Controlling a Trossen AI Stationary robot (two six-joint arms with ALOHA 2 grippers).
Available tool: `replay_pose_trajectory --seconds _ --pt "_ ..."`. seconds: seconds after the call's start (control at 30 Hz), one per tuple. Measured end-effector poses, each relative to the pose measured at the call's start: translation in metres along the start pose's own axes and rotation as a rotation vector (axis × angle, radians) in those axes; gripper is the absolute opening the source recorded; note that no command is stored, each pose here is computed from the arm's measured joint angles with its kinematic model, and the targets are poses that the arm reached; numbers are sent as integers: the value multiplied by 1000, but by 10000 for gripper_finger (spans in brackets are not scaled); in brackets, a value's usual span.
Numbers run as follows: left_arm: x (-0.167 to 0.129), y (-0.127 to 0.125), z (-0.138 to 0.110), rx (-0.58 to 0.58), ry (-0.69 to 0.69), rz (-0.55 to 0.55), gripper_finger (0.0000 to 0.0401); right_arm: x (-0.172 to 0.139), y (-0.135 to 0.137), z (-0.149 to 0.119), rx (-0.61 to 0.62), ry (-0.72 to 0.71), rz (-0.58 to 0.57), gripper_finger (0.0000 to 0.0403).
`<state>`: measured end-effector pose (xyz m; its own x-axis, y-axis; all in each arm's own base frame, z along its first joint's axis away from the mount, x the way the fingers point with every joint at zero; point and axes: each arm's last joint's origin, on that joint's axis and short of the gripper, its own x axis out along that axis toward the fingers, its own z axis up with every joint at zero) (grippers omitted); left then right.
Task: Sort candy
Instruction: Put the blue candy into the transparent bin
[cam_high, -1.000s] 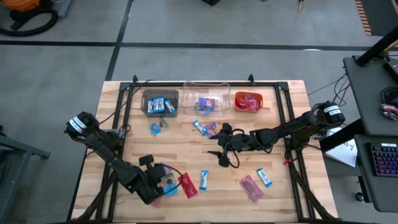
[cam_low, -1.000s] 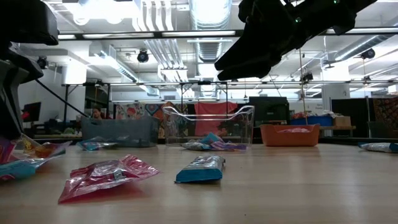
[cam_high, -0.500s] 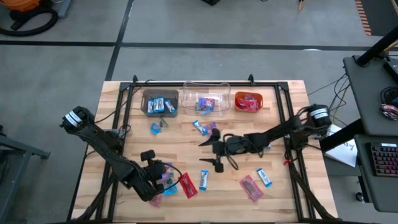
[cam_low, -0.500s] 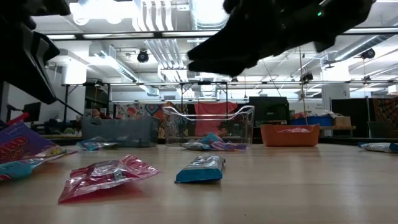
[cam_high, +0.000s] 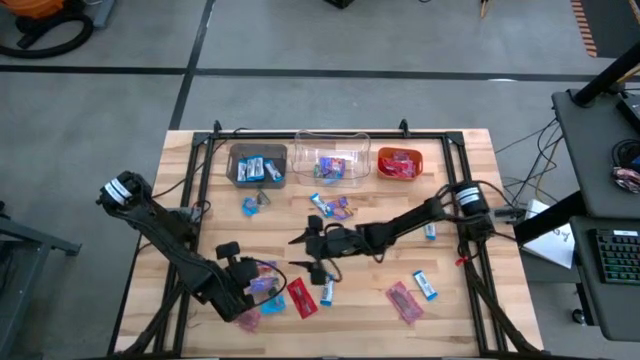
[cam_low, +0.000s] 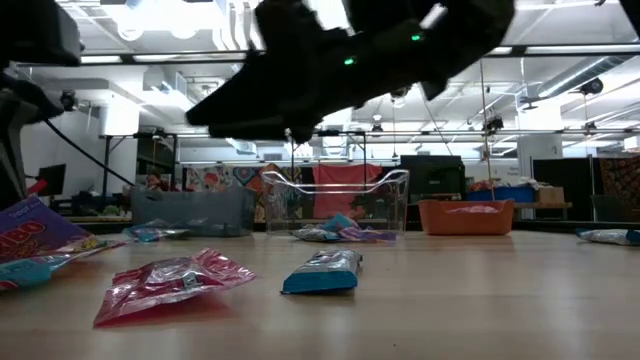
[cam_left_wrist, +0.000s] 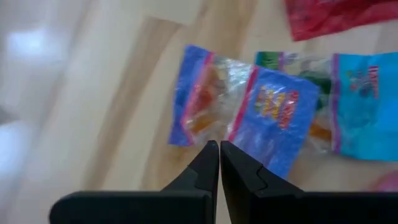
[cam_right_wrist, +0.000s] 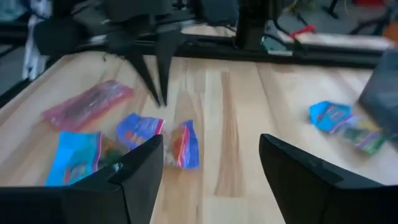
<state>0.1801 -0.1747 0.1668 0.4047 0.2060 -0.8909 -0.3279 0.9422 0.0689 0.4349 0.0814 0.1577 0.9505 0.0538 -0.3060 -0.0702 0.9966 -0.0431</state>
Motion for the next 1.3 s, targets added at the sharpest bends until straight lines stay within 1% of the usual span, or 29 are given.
replay_pose_trajectory --seconds 0.1,0.27,0.37,0.43,0.57,0.7,0.77,0.87,1.1,1.2,1.3 --pt "10 1 -10 -2 -15 -33 0 15 1 -2 49 42 -2 249" --pt "27 5 -21 -45 -56 -103 0 34 5 -5 136 62 4 247" --pt "35 9 -27 -67 -93 -125 0 43 6 -9 182 67 7 248" --pt "39 13 -31 -86 -105 -113 0 49 7 -11 210 71 27 249" --pt "44 20 -35 -89 -151 -64 0 62 7 -19 246 81 21 249" --pt "46 22 -36 -90 -172 -52 0 74 4 -32 293 100 7 249" --pt "46 23 -36 -89 -181 -46 0 78 4 -37 284 108 5 249" --pt "47 24 -37 -81 -199 -30 0 82 5 -42 205 113 22 249" --pt "49 26 -38 -77 -218 -16 0 85 6 -40 82 102 36 242" --pt "49 25 -37 -76 -230 -19 0 86 5 -38 37 94 35 228" --pt "49 23 -36 -85 -248 -35 0 86 4 -35 -11 86 37 201"
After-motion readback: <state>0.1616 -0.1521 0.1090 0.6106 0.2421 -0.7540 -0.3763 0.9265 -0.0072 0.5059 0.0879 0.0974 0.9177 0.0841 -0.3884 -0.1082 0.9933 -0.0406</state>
